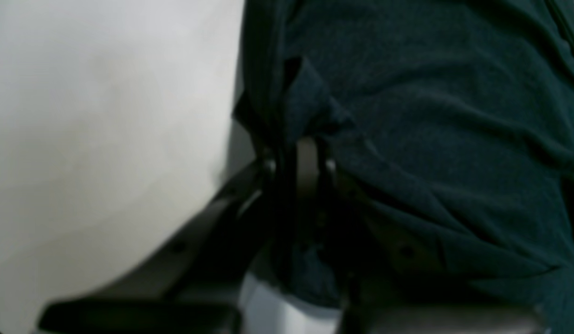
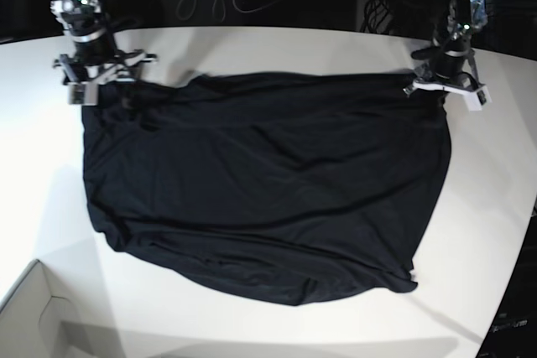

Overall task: Layout the t-shirt on the table in an organized manner, then fold the t-shirt properly
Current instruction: 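Pull the collar edge further apart and back with both grippers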

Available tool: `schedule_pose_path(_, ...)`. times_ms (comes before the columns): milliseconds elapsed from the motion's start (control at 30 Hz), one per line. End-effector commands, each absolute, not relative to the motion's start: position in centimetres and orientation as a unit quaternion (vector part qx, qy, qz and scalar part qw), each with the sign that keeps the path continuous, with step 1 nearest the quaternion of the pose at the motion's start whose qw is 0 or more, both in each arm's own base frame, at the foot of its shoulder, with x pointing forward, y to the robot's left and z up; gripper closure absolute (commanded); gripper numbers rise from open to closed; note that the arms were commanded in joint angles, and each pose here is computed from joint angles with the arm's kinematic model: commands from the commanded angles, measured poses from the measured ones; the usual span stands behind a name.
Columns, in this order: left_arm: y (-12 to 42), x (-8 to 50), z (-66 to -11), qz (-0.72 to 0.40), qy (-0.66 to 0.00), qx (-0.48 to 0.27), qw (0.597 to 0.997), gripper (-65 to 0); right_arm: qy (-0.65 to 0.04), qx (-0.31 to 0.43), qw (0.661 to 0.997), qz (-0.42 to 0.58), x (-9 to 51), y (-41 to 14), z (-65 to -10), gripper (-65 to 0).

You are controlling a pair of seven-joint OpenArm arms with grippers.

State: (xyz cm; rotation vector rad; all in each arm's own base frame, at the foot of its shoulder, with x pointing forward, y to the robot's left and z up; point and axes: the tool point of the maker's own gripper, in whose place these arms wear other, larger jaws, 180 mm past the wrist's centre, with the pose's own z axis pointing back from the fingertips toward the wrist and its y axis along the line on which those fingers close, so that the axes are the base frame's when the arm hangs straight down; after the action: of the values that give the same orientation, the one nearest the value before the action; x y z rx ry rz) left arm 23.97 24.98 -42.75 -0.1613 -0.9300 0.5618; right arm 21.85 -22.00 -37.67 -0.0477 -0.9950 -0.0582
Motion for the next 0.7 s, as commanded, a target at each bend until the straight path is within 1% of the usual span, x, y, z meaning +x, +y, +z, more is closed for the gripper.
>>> schedule_pose_path(0,25.7,24.1,-41.9,0.260,-0.453,-0.072,0.850,0.0,-0.500,-0.032,0.865,-0.029,22.4,-22.7,-36.1,-40.2)
schedule_pose_path(133,26.1,24.6,-40.8,0.249,-0.465,-0.069,0.847,0.0,-0.497,-0.065,0.864,-0.052,21.5,-25.7,-36.0,-40.2)
schedule_pose_path(333,29.0,24.8,-37.9,0.253,-0.499,-0.042,0.828,0.0,-0.488,-0.068,0.869,-0.056,20.9,-26.1,-36.5,-39.9)
schedule_pose_path(433,29.3,25.2,-36.5,0.249,-0.515,-0.039,0.819,0.0,-0.487,-0.057,0.870,-0.050,21.0,-25.2,-36.8,-40.1)
schedule_pose_path(667,29.1,25.1,-36.7,0.251,-0.513,-0.041,0.820,0.0,-0.475,-0.013,0.879,-0.023,21.0,-21.4,-37.9,-40.3)
